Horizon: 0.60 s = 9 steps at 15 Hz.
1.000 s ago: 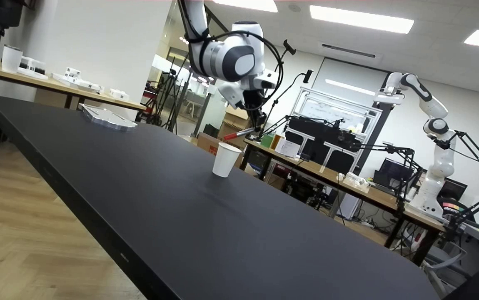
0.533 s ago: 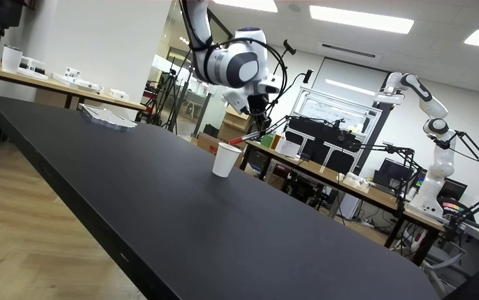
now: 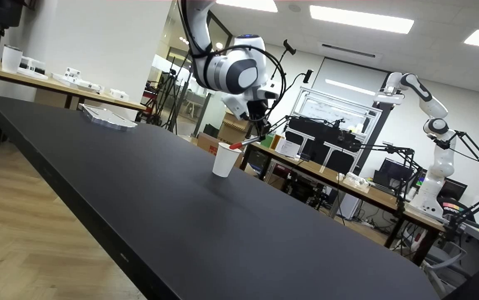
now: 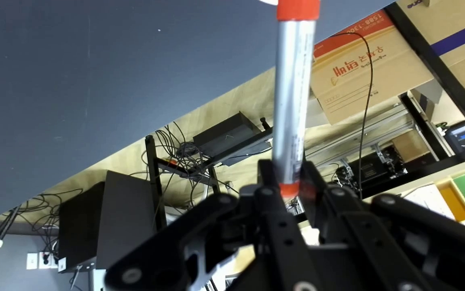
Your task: Pick up the pen from the table and put it in the white cup. Pick up the pen from the white cup and put it on the table. Pick up the pen from the table and put it in the white cup.
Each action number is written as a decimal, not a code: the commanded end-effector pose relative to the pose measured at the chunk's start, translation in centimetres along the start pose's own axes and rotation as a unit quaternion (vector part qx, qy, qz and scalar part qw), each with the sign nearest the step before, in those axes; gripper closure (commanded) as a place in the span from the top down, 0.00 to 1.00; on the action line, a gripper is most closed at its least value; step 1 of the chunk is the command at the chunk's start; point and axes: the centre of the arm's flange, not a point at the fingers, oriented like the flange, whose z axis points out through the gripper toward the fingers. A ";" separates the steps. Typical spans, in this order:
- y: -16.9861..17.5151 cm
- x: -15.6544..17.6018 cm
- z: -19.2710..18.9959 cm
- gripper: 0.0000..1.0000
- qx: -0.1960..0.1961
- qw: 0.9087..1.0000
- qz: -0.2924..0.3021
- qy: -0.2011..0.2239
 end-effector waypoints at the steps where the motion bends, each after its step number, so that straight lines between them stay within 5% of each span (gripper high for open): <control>1: -0.8 0.5 1.1 0.05 -0.002 1.000 0.012 0.001; 8: -0.9 -0.2 1.3 0.05 -0.014 1.000 0.010 -0.011; 9: 0.1 -0.9 0.8 0.19 -0.007 1.000 -0.004 -0.013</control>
